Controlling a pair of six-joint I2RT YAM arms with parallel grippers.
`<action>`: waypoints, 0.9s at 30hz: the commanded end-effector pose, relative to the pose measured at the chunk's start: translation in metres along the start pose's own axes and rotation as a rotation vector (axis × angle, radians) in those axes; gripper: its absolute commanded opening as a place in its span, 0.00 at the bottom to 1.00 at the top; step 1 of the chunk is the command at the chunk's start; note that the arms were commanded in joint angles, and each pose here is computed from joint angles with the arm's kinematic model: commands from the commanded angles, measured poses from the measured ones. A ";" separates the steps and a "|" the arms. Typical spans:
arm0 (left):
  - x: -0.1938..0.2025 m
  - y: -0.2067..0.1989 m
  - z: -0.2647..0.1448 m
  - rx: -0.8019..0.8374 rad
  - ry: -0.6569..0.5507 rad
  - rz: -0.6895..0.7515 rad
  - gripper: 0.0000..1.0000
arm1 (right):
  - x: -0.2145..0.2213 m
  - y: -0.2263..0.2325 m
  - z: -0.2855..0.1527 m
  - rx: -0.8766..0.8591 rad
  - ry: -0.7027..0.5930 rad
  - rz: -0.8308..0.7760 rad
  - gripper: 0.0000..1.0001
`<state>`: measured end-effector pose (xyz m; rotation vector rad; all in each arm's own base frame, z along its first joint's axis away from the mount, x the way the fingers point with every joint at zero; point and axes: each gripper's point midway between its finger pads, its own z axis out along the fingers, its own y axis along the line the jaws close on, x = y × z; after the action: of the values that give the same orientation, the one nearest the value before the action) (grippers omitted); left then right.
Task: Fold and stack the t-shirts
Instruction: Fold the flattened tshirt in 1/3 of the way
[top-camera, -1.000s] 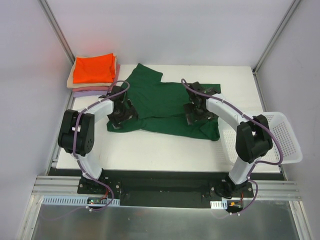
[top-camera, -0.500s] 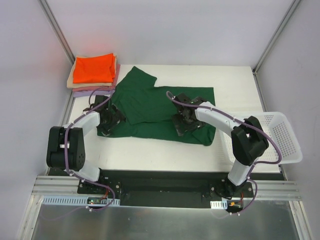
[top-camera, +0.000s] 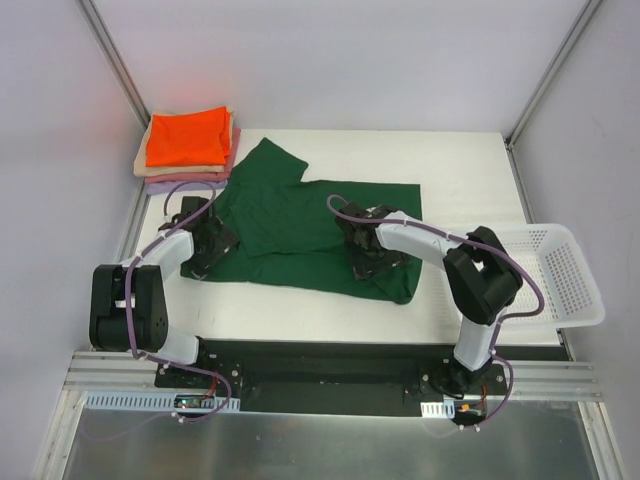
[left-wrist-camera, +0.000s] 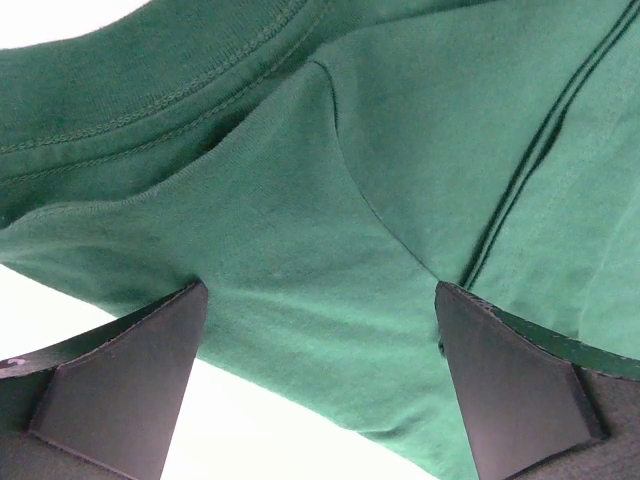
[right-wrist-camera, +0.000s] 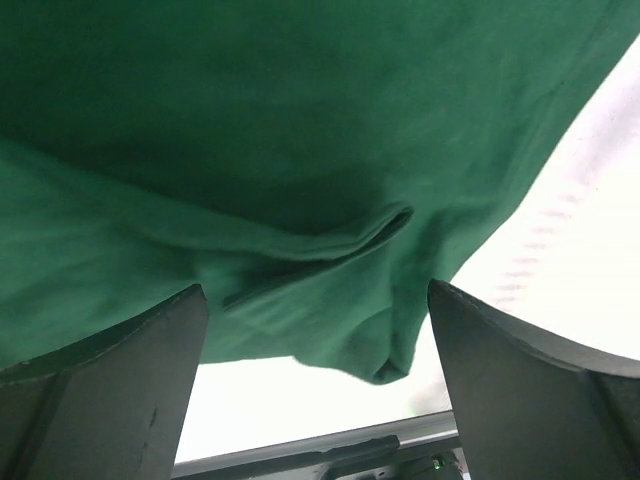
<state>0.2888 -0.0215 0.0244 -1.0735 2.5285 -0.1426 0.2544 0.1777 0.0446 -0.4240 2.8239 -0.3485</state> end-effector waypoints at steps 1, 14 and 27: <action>0.009 0.048 0.002 -0.171 0.016 0.018 0.99 | 0.010 -0.021 0.007 0.124 0.037 0.026 0.94; -0.002 0.062 0.001 -0.235 -0.018 -0.010 0.99 | 0.017 -0.139 -0.046 0.508 0.006 0.044 0.95; -0.002 0.062 -0.001 -0.230 -0.018 -0.013 0.99 | 0.005 -0.084 -0.050 0.165 -0.063 -0.023 0.97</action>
<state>0.2721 0.0168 0.0193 -1.1565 2.5072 0.0739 0.2657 0.0792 0.1111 -0.2861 2.6667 -0.8351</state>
